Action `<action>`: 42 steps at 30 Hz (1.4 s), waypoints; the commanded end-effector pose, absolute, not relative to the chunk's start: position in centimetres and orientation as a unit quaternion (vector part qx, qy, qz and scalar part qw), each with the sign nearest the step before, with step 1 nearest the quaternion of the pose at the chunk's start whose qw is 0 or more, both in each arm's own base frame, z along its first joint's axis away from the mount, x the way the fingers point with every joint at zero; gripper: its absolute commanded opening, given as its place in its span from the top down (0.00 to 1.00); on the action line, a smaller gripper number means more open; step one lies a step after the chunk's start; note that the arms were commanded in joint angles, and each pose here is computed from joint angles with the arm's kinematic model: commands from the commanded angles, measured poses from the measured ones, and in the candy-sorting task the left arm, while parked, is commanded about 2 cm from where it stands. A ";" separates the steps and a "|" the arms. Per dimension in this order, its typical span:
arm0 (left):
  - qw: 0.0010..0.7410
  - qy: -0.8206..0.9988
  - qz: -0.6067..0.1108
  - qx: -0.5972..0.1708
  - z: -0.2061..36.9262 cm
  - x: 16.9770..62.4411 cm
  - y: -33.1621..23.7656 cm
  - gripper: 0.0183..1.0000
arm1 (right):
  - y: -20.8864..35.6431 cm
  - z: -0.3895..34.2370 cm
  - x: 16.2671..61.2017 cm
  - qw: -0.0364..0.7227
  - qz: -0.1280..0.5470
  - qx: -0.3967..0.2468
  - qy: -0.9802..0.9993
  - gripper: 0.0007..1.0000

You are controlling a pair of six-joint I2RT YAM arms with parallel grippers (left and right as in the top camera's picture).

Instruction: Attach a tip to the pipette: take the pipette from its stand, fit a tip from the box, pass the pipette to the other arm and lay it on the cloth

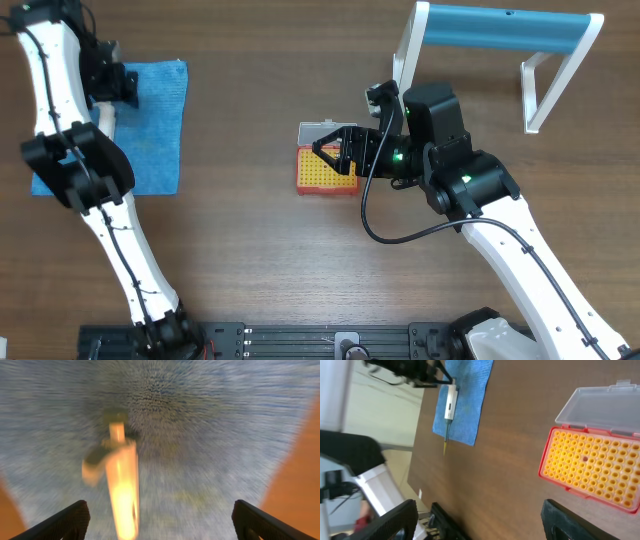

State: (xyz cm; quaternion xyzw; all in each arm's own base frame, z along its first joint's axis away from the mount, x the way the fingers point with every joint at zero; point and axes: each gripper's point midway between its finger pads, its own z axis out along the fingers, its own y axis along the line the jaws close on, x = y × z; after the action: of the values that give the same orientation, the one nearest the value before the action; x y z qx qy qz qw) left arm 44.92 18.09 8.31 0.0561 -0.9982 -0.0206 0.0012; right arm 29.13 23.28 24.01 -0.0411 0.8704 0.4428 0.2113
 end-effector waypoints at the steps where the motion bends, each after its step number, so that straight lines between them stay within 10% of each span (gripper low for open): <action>1: -0.139 -0.987 -0.034 0.073 22.0 43.9 16.2 0.08 | 22.9 25.2 30.4 0.303 0.402 -0.142 0.852 0.20; 6: -0.240 -0.964 -0.023 0.111 32.8 38.4 12.8 0.08 | 16.5 29.3 31.8 0.465 0.227 -0.140 0.844 0.20; 12: -0.411 -0.908 0.070 0.046 45.1 27.7 1.4 0.08 | 9.2 33.0 21.8 0.525 0.119 -0.154 0.828 0.20; 26: -0.314 -0.934 0.141 0.093 27.5 7.1 -3.6 0.08 | 4.7 27.2 10.2 0.552 0.158 -0.110 0.811 0.20; 37: -0.326 -0.933 0.131 0.083 27.2 6.6 -3.3 0.00 | 4.6 26.7 10.0 0.543 0.156 -0.111 0.818 0.20; 42: -0.549 -0.824 0.125 0.052 31.2 12.0 -2.6 0.00 | 4.6 26.7 10.0 0.543 0.156 -0.111 0.818 0.20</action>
State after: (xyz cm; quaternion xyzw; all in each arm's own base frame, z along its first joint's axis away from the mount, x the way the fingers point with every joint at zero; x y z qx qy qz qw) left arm 9.44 -3.13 30.47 0.0667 -0.8754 0.1374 -0.4586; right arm 10.00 4.71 26.71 -0.1192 0.8180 0.1539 0.5413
